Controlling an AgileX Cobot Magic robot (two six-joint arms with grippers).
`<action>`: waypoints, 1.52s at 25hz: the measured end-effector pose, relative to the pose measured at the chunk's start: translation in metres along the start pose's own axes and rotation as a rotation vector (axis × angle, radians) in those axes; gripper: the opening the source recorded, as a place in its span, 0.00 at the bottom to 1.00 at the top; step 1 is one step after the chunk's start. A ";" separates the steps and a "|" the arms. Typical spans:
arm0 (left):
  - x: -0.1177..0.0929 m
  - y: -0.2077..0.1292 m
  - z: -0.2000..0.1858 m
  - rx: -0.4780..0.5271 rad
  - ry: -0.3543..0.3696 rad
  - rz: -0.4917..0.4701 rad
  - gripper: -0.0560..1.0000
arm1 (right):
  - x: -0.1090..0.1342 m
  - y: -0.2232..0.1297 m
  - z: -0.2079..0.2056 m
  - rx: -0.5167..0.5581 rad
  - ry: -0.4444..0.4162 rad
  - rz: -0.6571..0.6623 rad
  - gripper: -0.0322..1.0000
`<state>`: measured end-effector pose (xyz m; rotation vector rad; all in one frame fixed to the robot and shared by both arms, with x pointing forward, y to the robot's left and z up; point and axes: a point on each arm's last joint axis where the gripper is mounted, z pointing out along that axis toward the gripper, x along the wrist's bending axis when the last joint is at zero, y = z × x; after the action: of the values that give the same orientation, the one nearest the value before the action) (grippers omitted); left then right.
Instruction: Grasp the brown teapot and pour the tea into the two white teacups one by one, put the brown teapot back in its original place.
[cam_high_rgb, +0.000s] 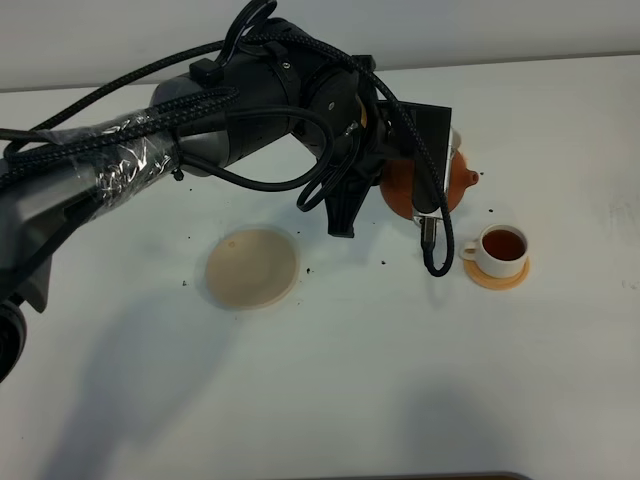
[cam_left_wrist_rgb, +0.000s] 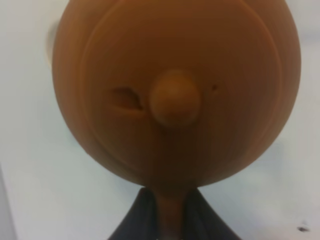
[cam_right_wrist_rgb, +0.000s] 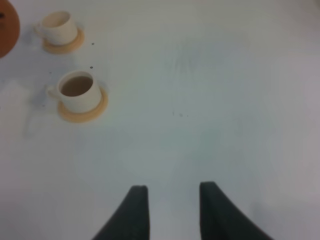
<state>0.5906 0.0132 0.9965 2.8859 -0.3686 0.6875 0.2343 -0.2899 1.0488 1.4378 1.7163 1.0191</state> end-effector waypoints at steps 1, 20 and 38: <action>-0.001 -0.001 0.000 0.006 -0.010 -0.010 0.16 | 0.000 0.000 0.000 0.000 0.000 0.000 0.26; -0.027 0.005 0.036 0.002 -0.245 -0.191 0.16 | 0.000 0.000 0.000 0.000 0.000 0.000 0.26; 0.007 -0.017 0.029 0.085 0.024 -0.146 0.16 | 0.000 0.000 0.000 0.000 0.000 0.001 0.26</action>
<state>0.6131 0.0222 0.9724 2.9440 -0.1260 0.7282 0.2343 -0.2899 1.0488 1.4385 1.7159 1.0195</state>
